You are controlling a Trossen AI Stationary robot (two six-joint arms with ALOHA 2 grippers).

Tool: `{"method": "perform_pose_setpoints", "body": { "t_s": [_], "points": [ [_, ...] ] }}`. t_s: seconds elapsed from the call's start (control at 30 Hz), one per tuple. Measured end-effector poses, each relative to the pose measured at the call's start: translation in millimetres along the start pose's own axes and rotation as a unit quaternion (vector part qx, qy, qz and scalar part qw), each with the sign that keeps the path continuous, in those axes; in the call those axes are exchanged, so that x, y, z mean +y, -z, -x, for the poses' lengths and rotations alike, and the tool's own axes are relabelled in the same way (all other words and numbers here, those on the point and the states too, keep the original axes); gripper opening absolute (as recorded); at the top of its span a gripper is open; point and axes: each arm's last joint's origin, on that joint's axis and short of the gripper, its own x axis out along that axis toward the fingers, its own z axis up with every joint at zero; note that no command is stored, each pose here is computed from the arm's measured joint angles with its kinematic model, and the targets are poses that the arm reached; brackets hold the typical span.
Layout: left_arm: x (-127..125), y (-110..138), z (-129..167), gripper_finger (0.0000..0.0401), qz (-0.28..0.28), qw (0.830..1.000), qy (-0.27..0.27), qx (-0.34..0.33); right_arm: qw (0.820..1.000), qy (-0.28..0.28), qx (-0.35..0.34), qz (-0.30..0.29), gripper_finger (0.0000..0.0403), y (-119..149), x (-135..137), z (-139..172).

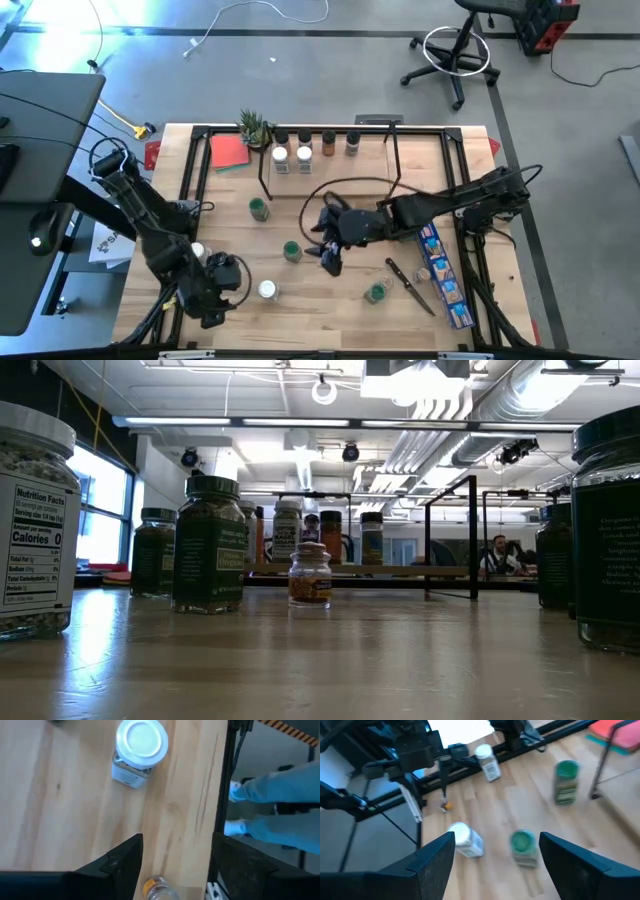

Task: Shelf spices
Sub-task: Put the white seasoning bottle on the shelf aligned with the black seasoning bottle

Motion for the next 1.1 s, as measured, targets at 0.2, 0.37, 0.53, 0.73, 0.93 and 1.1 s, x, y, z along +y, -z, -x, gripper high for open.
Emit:
{"method": "perform_pose_setpoints", "body": {
  "t_s": [0.2,0.37,0.53,0.73,0.93,1.1],
  "points": [
    [10,21,0,0.0185,-0.015,0.997,0.063,-0.052,0.998,-0.050,-0.050,-0.001,0.0283,24,23,-54],
    [22,22,-10,0.0158,0.019,0.990,0.098,-0.096,0.992,-0.085,-0.095,0.000,0.0283,39,31,-89],
    [36,19,-29,0.0144,0.033,0.989,0.080,-0.118,0.996,-0.065,-0.068,-0.010,0.0283,61,24,-115],
    [51,12,-55,0.0136,0.052,0.988,0.064,-0.134,0.996,-0.054,-0.063,0.025,0.0283,68,24,-121],
    [56,-4,-71,0.0135,0.064,0.985,0.058,-0.152,0.996,-0.021,-0.042,0.071,0.0283,78,24,-123],
    [56,-18,-84,0.0135,0.076,0.979,0.080,-0.174,0.997,-0.011,-0.018,0.080,0.0283,86,20,-127]
  ]
}}
